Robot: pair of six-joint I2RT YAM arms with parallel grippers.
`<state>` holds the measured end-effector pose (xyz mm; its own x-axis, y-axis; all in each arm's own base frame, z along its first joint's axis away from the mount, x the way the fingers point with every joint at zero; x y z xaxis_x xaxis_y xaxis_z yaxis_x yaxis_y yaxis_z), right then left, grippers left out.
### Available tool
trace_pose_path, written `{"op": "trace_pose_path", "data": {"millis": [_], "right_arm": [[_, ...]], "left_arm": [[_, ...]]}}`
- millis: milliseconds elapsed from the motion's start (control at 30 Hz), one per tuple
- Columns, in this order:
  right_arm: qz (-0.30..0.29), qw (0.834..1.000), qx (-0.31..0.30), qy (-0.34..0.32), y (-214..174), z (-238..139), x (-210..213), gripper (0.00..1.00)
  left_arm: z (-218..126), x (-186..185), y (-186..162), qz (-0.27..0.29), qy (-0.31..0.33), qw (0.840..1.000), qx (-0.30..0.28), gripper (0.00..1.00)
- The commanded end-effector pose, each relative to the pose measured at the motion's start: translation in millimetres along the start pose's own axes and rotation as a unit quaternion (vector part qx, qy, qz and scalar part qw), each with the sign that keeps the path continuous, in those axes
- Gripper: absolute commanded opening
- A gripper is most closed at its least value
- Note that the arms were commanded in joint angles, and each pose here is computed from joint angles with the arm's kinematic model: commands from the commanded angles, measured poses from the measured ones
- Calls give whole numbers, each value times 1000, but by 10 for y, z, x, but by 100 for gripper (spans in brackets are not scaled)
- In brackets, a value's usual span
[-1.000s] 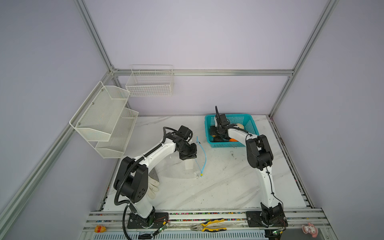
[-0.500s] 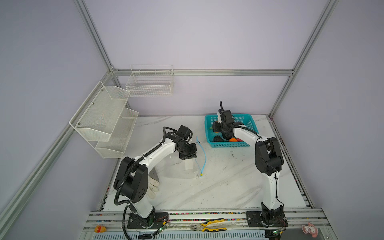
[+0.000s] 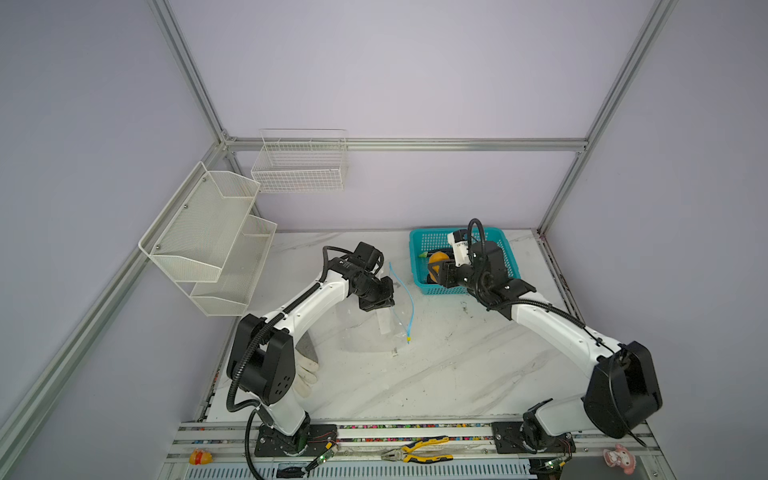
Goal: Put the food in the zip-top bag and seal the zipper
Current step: 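Carry the yellow mango with the right gripper toward the open bag mouth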
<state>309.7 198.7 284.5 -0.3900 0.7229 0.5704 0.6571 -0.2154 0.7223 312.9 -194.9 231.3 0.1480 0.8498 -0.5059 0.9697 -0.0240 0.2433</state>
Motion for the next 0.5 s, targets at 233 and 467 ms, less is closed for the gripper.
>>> {"op": "trace_pose_path", "data": {"millis": [233, 467], "right_arm": [[-6, 987, 50, 153, -577, 139, 518, 49], [6, 987, 79, 141, -891, 303, 324, 48]], "left_arm": [[-346, -220, 121, 9, -36, 998, -48, 0], [-429, -250, 73, 4, -49, 997, -52, 0]]}}
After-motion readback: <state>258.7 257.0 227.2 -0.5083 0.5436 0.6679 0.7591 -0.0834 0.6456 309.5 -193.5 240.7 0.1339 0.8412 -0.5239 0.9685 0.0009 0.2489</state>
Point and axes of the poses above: each gripper's point midway between its finger pads, its own z axis out along the fingers, its own x axis along the line the jaws close on, y = z × x, the point moved 9 cm from there along -z, back along the fingers, and after that the axes turned 12 degrees about z, right-handed, at the moved point
